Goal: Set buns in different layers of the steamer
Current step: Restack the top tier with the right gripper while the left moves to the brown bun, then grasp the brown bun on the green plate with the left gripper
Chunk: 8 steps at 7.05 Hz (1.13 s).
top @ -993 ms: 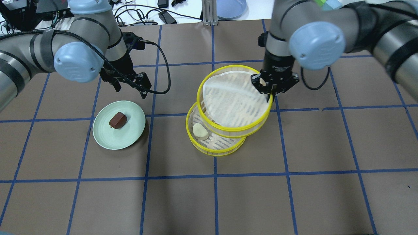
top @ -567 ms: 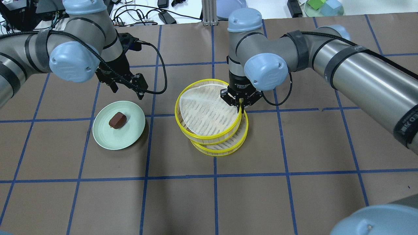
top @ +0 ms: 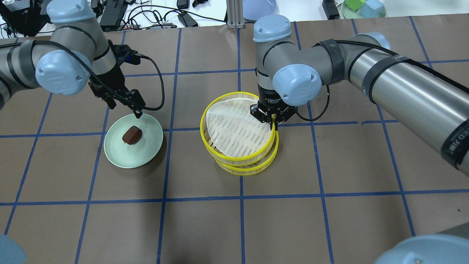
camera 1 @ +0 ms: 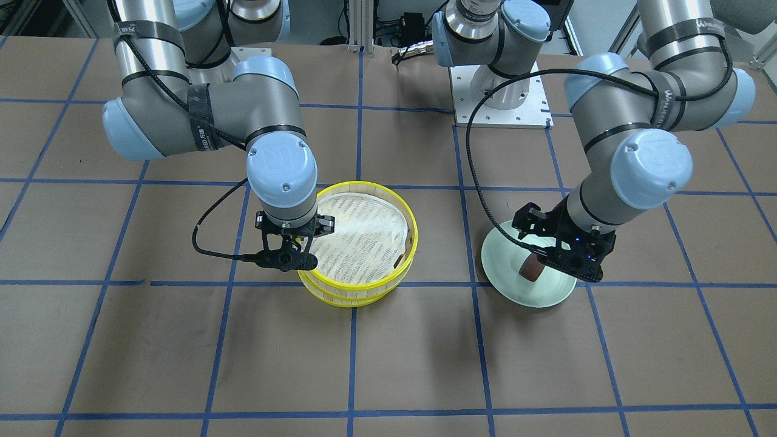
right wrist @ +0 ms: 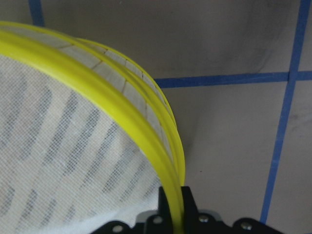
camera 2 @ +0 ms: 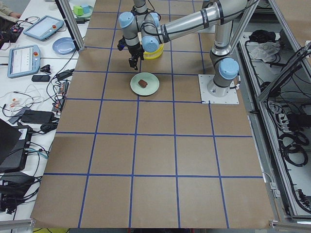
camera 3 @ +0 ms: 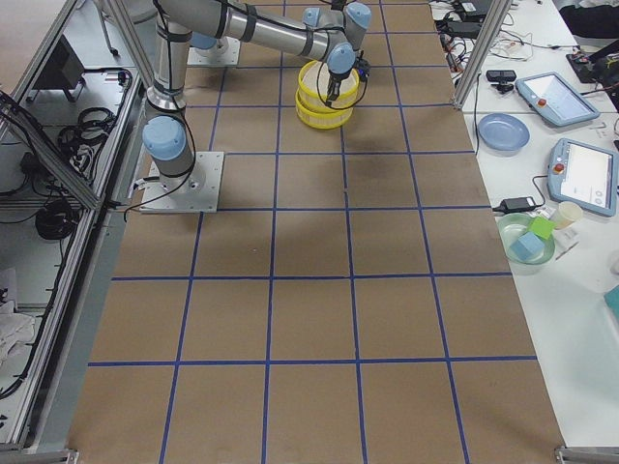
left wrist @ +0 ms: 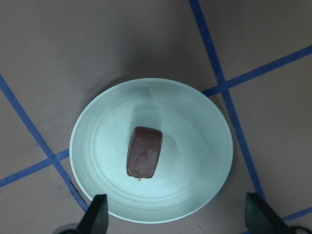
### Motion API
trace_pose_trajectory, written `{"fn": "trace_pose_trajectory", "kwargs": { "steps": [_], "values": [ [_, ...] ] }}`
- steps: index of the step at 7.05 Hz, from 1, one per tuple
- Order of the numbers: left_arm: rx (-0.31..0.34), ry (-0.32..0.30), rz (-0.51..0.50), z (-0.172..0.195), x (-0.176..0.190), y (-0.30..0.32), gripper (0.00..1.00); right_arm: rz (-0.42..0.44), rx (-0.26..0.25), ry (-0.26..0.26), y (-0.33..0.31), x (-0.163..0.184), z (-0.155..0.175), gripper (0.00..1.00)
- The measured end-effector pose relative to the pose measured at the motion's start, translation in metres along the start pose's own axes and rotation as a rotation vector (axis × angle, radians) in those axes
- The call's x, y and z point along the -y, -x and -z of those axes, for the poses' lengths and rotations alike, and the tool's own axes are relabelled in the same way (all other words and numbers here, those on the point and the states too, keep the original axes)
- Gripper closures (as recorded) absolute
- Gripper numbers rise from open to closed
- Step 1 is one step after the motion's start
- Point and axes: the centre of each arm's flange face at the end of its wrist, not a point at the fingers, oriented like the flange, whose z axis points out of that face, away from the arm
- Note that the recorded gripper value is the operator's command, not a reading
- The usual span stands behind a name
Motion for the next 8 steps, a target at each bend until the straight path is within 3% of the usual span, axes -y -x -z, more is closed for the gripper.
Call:
{"fn": "trace_pose_trajectory", "kwargs": {
  "steps": [4, 6, 8],
  "values": [
    [-0.045, 0.028, -0.05, -0.055, -0.011, 0.025, 0.06, 0.022, -0.036, -0.014, -0.009, -0.001, 0.004, 1.0],
    [-0.025, -0.01, -0.047, -0.073, -0.004, 0.029, 0.06, 0.028, -0.033, -0.005, -0.008, -0.001, -0.001, 1.0],
    [-0.047, -0.027, -0.049, -0.091, 0.004, 0.029, 0.06, 0.029, -0.031, 0.007, -0.008, -0.002, -0.007, 1.0]
  ]
}}
